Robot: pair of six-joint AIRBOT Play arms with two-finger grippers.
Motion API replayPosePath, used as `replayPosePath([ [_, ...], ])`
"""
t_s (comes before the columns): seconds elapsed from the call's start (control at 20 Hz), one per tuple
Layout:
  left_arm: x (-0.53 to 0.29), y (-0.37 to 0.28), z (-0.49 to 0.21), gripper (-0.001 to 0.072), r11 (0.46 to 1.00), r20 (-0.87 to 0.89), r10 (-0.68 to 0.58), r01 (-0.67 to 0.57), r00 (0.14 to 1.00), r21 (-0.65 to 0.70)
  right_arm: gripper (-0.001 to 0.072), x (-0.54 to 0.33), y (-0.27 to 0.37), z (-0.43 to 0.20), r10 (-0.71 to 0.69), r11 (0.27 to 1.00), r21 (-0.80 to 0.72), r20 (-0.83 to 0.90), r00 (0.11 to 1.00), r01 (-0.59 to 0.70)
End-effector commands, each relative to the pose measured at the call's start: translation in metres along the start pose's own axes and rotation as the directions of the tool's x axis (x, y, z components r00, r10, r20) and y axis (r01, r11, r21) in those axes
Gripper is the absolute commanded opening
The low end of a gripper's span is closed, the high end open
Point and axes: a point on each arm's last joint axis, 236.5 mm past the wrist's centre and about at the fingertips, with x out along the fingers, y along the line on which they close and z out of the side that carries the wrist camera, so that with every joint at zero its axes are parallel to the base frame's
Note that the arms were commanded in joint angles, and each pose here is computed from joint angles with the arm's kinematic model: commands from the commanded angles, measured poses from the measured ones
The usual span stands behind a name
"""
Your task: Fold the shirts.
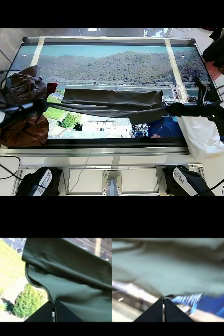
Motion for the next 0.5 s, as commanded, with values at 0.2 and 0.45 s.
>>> replayPosePath([
  [0.2,0.123,0.021,0.067,0.0009,0.907,-0.069,0.282,-0.243,0.957,0.344,0.0012,0.092,-0.064,0.079,-0.119,0.991,0.053,-0.026,0.993,0.120],
  [0.45,0.198,0.022,0.061,0.0009,0.844,-0.103,0.337,-0.252,0.936,0.474,0.0013,0.136,-0.110,0.106,-0.170,0.980,0.108,0.023,0.985,0.166],
])
